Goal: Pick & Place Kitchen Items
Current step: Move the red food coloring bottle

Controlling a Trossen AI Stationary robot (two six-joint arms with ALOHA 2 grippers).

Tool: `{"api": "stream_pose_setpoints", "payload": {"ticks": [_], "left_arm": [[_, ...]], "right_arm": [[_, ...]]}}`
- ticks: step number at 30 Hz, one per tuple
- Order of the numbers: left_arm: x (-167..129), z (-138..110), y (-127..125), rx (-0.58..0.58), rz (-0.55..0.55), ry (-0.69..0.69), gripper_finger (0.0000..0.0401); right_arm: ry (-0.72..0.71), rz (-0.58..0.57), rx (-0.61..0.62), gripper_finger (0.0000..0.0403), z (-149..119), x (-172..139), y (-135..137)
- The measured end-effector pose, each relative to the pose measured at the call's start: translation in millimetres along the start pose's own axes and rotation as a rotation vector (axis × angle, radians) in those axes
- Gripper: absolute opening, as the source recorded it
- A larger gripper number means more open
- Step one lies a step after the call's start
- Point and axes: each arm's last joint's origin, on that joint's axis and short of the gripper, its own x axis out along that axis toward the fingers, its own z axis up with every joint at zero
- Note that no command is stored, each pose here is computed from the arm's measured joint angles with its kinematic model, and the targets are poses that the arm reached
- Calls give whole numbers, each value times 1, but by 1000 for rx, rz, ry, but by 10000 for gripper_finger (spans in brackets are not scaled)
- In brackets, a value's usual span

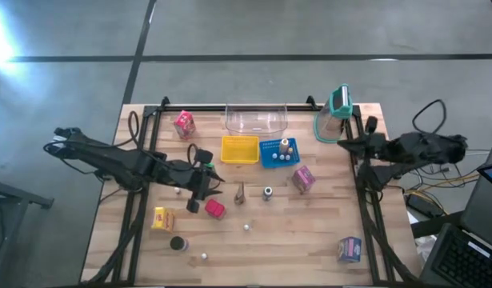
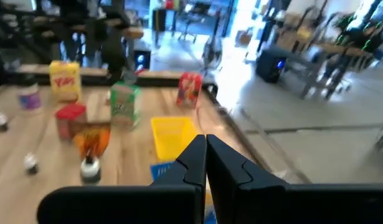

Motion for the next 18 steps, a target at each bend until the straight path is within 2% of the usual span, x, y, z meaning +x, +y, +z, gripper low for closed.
{"api": "stream_pose_setpoints", "payload": {"ticks": [7,18], "left_arm": [[0,-1,0,-7,-3,9,168],[0,1,0,-60,-7,-14,168]], "right_arm": [[-8,99,0,8,-17,-24,-12],[-96,104,35,8,-28,-41,-22]]}}
